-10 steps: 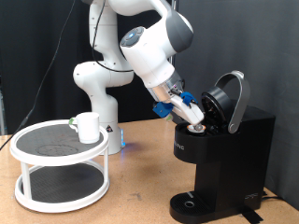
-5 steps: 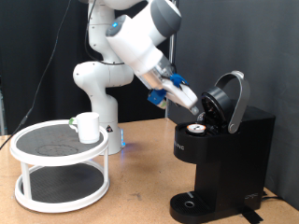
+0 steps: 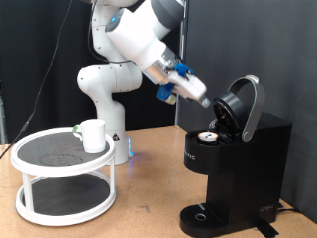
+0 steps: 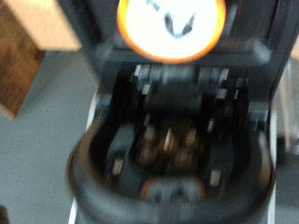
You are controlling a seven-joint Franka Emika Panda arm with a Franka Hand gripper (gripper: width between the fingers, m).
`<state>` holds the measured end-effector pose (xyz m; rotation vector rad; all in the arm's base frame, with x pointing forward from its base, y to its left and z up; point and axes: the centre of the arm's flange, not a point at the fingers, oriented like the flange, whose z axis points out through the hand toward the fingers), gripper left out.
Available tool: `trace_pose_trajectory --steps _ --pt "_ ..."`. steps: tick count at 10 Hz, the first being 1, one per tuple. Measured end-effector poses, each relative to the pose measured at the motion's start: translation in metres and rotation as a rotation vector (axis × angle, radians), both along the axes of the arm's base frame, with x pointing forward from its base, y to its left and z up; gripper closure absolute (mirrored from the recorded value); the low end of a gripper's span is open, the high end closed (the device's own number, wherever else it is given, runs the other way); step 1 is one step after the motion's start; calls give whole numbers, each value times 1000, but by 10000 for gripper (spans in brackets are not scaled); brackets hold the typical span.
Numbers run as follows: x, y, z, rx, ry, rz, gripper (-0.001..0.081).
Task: Make a cup of coffee with the keurig machine
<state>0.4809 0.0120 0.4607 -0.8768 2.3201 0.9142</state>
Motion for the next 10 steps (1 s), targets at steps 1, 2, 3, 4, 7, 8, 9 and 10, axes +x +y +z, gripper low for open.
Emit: trace_pose_trajectory --steps 1,2,3,4,7,8,9,10 --pt "-2 1 16 32 -29 -8 71" --pt "-4 2 33 59 -58 -14 71" --pt "-5 3 49 77 -80 -11 71" --pt "-6 5 64 90 -89 -5 71" --pt "-8 11 103 124 -90 27 71" --pt "-7 11 101 122 -91 23 71" --pt "-5 12 103 144 -107 -8 71" --pt "-1 20 106 182 -117 -39 71"
